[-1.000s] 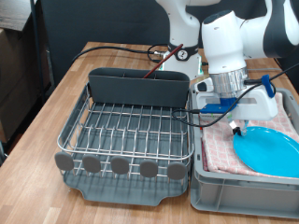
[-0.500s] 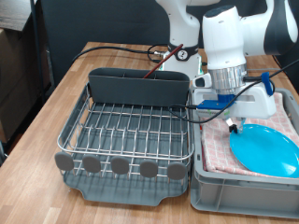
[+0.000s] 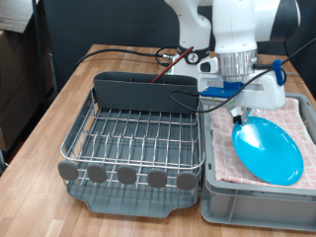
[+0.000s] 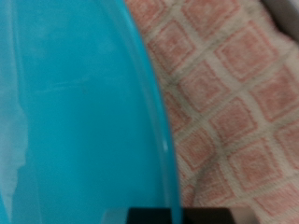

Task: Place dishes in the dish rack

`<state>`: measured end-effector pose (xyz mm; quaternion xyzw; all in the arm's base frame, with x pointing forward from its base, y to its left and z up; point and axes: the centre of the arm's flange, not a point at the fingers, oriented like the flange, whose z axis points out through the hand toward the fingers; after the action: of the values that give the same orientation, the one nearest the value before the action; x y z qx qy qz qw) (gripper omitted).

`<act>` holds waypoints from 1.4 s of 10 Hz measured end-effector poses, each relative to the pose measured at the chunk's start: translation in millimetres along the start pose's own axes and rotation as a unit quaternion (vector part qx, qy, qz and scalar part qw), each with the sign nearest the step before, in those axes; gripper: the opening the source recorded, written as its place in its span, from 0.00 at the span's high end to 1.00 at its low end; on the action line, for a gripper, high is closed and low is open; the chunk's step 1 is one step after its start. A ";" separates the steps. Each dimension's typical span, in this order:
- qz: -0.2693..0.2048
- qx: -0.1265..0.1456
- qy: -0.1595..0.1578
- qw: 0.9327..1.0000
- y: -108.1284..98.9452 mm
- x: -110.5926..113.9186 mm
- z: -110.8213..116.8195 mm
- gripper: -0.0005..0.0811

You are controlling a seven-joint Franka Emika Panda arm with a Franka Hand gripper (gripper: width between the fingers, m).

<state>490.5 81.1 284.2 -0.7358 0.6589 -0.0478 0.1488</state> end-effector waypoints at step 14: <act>-0.065 -0.140 0.108 0.982 -13.7 1.7 -131.3 0.97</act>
<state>468.9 60.1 412.7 -0.7814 0.6217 -0.0435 -0.0313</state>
